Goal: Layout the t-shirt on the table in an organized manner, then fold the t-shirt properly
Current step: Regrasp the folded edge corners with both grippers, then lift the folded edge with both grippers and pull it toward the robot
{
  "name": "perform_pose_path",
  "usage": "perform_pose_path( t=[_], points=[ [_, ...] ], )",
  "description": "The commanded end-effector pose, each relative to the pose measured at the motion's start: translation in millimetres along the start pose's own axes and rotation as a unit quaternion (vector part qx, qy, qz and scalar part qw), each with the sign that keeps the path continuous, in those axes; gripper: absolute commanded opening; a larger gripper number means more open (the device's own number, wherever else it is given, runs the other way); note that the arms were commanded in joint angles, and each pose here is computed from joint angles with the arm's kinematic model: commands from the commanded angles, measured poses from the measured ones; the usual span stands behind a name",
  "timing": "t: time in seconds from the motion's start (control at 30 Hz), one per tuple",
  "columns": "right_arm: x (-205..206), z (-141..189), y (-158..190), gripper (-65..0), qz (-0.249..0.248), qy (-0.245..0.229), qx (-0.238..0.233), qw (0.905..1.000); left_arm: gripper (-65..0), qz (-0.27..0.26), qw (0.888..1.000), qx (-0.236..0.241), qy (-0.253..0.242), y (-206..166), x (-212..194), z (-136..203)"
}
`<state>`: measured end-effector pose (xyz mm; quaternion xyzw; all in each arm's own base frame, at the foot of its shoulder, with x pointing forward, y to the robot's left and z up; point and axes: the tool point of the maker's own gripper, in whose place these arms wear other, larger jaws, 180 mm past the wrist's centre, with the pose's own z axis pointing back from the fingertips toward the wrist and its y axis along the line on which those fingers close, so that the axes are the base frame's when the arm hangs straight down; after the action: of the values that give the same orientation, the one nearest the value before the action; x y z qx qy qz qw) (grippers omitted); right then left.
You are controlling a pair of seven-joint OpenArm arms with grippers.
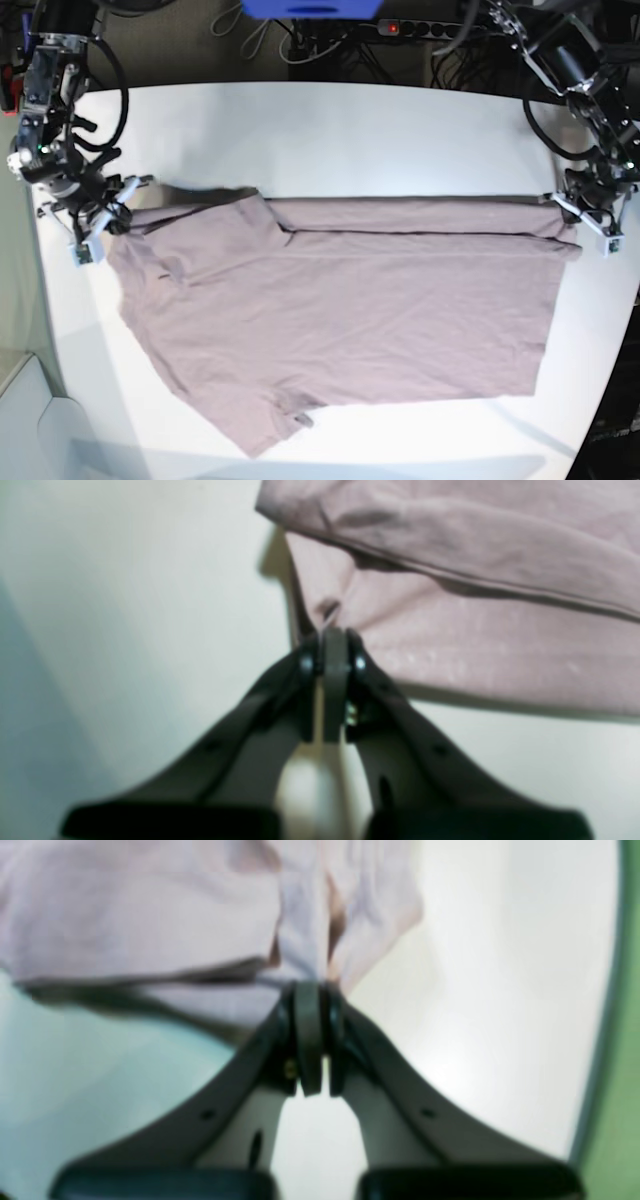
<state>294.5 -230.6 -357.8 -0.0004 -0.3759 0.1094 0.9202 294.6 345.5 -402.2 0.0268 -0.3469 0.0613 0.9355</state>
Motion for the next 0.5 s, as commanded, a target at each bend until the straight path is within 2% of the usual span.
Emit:
perform_pose_path(
  t=[0.0, 0.3, 0.47],
  points=[
    [17.2, 7.1, -4.9, -65.0, 0.014, -0.022, -0.007, 0.9996, -64.9, -0.014, 0.999, 0.012, -0.031, 8.7, 23.0, 9.7],
    [35.4, 26.3, -29.0, -65.0, 0.063, -0.024, -0.04, 0.9969, -64.9, -0.076, 0.994, 0.063, -0.055, 23.9, 54.3, 51.2],
    [61.0, 24.9, -33.0, -65.0, 0.064, -0.052, -0.045, 0.9956, -64.9, -0.089, 0.992, 0.067, -0.065, 21.0, 80.1, 55.1]
  ],
)
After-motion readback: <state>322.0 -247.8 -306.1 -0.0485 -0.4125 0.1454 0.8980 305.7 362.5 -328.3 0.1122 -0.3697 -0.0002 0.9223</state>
